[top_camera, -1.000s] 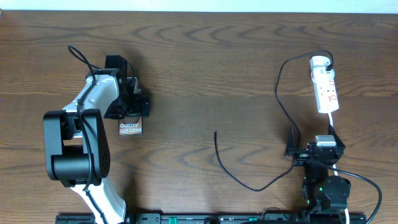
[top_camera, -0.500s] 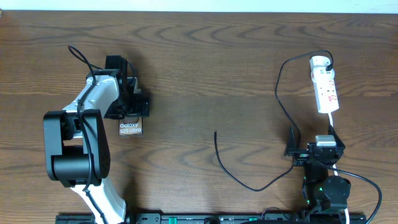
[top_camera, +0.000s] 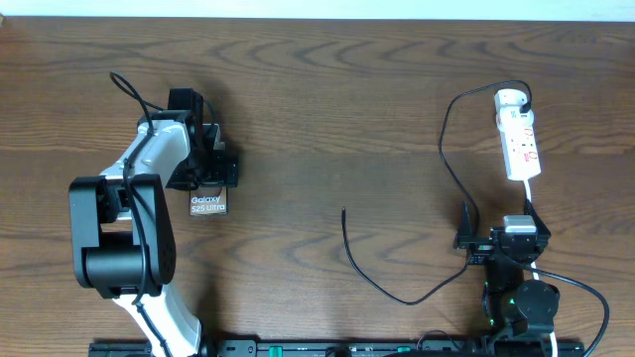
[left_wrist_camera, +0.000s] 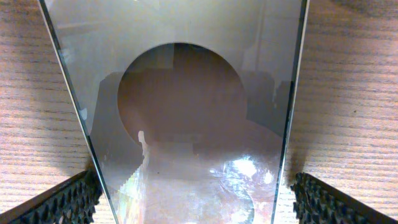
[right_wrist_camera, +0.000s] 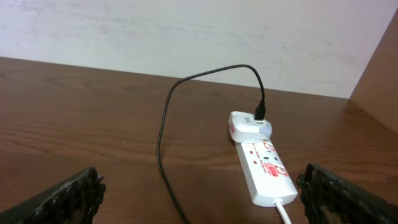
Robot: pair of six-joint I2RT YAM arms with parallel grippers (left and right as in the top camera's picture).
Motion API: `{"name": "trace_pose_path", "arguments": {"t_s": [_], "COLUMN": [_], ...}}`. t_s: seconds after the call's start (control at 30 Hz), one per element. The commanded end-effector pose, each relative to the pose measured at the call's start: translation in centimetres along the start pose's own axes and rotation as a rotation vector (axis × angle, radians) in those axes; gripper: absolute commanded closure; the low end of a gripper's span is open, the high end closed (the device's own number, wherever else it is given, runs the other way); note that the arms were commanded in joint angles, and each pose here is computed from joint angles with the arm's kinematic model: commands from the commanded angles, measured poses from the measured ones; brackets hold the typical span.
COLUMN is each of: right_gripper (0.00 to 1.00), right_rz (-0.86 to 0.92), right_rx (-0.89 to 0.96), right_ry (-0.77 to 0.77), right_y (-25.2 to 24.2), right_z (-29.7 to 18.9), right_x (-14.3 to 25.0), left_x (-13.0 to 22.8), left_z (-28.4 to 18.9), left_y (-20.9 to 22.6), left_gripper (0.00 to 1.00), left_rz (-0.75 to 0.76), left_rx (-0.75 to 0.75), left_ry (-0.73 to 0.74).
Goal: Plug charger to phone and switch on socket
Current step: 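Lower the left gripper and close it on the phone's top edge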
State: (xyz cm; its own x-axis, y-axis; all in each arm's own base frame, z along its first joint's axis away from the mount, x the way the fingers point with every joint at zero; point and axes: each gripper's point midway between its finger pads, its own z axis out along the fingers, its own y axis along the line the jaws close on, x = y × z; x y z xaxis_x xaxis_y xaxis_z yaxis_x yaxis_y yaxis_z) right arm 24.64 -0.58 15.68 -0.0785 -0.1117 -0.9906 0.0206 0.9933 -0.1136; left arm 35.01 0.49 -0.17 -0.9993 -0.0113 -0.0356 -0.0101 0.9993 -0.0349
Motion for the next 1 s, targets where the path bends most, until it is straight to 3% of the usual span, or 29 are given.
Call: {"name": "trace_pose_path", "arguments": {"t_s": [0.0,0.97], "right_gripper": [0.01,0.01], "right_rz": [0.011,0.011], "right_rx": [0.014,0.014], "right_ry": [0.001,0.001], "right_y": [-0.29,-0.29], "right_z": [-0.03,-0.03], "right_x": [0.04,0.04], "left_x": [1.36,1.99], "left_z": [0.64,1.07], "left_y": [0.08,0.60], "left_gripper": [0.02,0.02], "left_rz": [0.015,0.011], "left_rx": [-0.001,-0.031], "left_ry": [0.040,0.054]}}
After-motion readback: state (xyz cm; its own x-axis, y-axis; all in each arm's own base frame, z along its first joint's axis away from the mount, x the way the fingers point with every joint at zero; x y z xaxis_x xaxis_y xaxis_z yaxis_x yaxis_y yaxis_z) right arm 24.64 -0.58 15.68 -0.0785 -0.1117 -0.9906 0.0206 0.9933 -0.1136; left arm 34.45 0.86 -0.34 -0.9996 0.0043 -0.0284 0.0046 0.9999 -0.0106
